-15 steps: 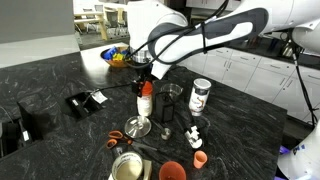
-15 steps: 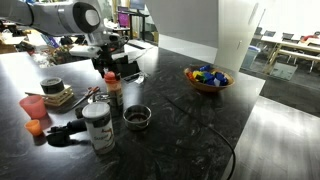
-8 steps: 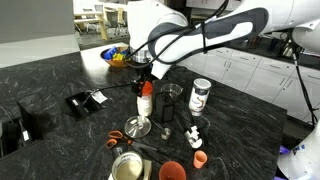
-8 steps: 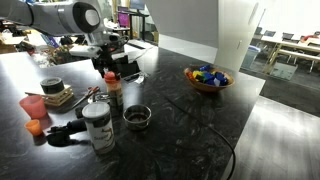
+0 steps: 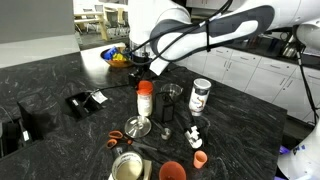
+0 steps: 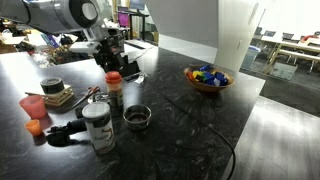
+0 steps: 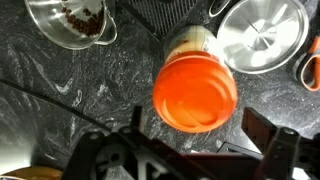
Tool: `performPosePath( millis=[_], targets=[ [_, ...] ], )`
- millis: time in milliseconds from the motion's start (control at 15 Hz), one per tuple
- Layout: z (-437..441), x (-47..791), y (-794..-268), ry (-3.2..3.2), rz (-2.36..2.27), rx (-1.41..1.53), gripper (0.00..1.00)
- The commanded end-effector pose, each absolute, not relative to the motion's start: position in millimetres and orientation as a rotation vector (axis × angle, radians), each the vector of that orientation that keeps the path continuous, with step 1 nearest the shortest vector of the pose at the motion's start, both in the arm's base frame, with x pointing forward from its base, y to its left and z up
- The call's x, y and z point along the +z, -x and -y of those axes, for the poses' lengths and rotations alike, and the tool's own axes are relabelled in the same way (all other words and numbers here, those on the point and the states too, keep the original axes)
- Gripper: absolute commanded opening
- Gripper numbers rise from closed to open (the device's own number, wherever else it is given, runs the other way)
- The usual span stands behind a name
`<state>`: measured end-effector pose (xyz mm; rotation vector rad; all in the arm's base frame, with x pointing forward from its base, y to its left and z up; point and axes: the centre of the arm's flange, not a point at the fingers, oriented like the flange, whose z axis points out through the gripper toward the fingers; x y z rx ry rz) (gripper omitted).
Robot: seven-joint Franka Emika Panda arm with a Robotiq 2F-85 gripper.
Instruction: Move the orange and white bottle to the center of the counter
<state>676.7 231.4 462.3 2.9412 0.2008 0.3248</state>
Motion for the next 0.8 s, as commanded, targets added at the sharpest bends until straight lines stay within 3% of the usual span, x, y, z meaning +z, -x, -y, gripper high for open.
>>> performPosePath(
  millis=[0,400,467,733],
  targets=[
    [-230,483,-654,-2.928,-0.219,0.447,1.0],
    [-234,519,-613,-2.97,-0.302,0.559,1.0],
    [-243,522,-640,-2.954,-0.262,0.528,1.0],
    [-242,523,-626,-2.953,-0.276,0.532,1.0]
  ],
)
